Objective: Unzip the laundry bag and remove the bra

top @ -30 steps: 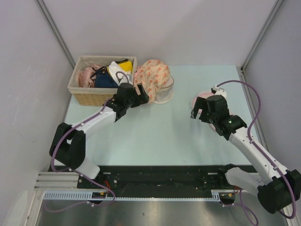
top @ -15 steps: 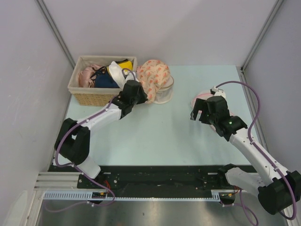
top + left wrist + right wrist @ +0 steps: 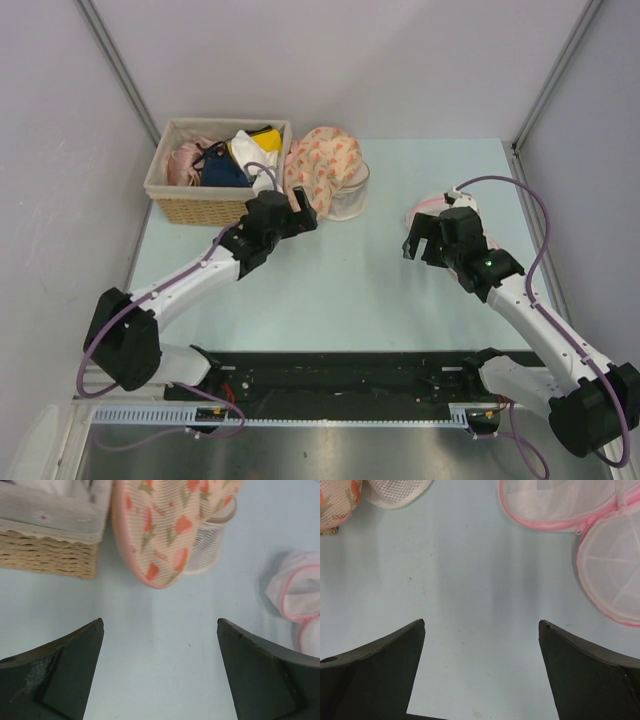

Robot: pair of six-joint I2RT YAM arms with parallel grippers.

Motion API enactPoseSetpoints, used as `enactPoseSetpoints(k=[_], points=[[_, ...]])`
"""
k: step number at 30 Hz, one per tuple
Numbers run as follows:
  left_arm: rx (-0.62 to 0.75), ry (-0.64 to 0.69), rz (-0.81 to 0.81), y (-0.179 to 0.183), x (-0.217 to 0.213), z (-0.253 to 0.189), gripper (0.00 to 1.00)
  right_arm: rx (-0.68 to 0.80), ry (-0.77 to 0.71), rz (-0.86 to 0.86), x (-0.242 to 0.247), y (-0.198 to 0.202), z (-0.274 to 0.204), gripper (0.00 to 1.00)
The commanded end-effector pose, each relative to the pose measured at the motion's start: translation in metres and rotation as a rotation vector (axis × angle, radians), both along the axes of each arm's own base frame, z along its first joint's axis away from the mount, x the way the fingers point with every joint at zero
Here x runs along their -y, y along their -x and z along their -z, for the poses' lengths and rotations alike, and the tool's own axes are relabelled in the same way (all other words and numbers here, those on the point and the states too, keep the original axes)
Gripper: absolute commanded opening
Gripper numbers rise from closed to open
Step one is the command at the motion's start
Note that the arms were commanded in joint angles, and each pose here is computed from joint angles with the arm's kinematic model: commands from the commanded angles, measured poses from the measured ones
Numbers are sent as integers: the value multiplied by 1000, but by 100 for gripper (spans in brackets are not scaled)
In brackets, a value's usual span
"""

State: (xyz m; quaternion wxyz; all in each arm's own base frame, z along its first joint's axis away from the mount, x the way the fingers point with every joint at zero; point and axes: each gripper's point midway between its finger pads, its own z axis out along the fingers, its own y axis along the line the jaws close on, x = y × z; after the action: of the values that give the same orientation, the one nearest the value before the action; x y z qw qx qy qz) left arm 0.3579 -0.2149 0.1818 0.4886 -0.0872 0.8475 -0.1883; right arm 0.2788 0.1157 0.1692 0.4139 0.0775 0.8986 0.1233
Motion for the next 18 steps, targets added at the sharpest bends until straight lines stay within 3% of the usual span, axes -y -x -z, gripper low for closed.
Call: enactPoseSetpoints(k=[1, 11, 17, 18], points=[[25, -9, -124, -15, -17, 10, 100, 59, -22, -40, -8, -5, -14, 100], [37, 61, -128, -53, 3, 22, 96, 55, 8, 9, 9, 9, -16, 100], [60, 50, -140, -75, 7, 22, 86, 62, 15, 18, 13, 14, -18, 100], [65, 52, -138, -77, 9, 22, 80, 60, 12, 21, 13, 14, -18, 100]])
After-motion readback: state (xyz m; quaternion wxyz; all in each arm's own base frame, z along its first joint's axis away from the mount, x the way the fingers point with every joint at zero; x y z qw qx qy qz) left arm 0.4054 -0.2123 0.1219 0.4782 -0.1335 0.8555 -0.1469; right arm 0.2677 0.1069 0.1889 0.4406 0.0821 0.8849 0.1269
